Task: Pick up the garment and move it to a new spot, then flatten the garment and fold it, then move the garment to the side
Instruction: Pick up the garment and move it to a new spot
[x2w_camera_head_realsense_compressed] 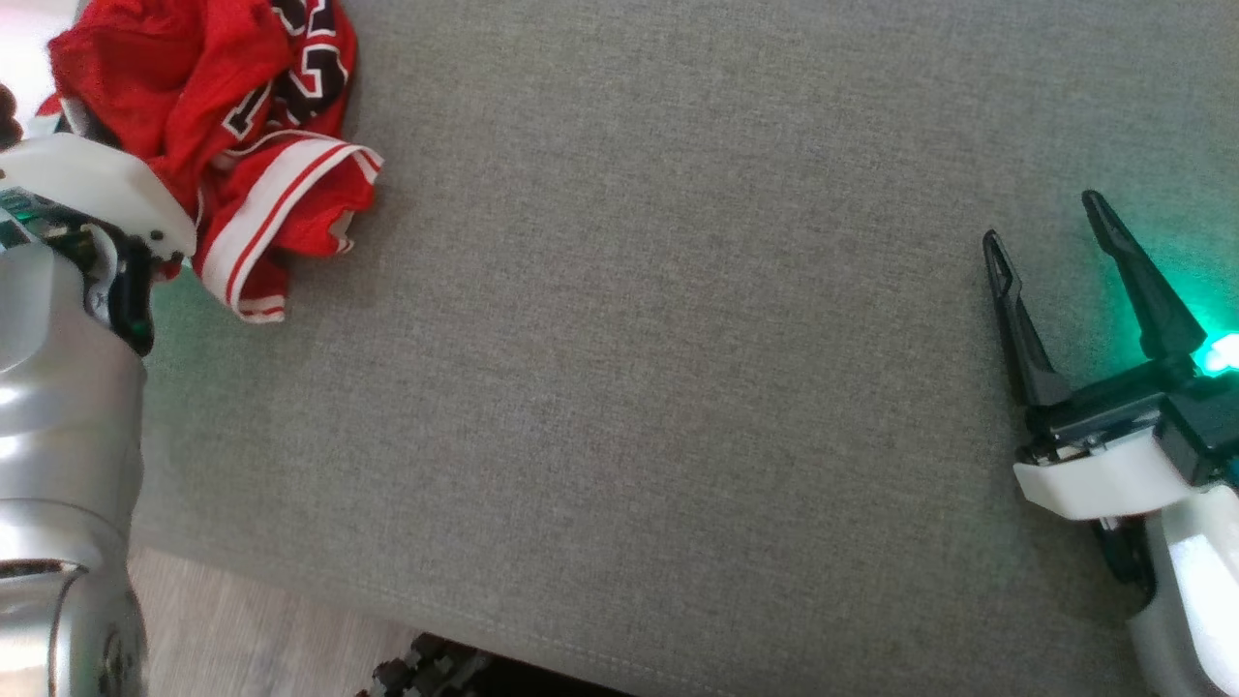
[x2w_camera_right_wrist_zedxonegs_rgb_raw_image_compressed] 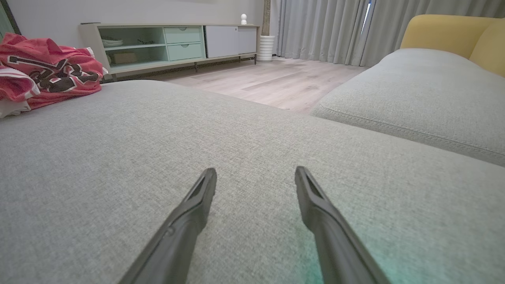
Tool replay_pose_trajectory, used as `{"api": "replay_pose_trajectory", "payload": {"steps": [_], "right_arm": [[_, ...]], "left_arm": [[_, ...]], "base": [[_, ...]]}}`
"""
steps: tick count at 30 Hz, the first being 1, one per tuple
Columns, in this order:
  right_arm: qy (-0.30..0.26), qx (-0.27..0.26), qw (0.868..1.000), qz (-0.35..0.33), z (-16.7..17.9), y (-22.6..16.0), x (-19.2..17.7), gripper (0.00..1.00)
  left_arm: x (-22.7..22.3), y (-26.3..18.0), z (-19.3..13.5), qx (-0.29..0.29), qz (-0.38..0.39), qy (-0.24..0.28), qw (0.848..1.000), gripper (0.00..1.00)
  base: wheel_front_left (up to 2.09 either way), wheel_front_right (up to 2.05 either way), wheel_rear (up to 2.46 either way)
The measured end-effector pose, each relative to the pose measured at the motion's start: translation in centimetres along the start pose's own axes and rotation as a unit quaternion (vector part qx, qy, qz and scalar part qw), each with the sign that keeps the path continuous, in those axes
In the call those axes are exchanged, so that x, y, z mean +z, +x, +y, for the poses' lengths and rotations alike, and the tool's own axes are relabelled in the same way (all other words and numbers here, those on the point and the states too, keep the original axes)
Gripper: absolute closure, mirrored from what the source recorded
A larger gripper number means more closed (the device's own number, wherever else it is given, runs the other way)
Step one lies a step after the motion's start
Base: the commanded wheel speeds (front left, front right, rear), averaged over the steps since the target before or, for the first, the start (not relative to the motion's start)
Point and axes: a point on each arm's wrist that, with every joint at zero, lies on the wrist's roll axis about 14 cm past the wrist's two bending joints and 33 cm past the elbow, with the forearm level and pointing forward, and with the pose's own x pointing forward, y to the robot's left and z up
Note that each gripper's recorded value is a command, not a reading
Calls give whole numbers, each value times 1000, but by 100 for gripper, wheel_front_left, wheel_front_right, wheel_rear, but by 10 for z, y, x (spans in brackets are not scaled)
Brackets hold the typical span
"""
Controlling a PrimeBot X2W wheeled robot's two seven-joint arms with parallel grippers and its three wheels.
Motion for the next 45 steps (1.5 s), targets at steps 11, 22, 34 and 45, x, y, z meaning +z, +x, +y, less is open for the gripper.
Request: {"api": "replay_pose_trajectory", "payload": {"steps": [11,22,34,45], "right_arm": [[4,-22,1000,6,4,-10,23,0],[18,-75,997,-26,17,-60,71,0],[25,-226,972,-65,-32,-160,101,0],[37,-329,940,-86,-55,-236,106,0]], "left_arm": [[187,-55,-35,-66,-287,51,954,100],[307,-178,-127,-196,-461,108,858,100],[337,-303,-278,-392,-517,121,751,100],[263,-385,-414,-555,-466,165,669,100]], "base": [[0,0,0],[0,0,0],[0,0,0],[0,0,0]]}}
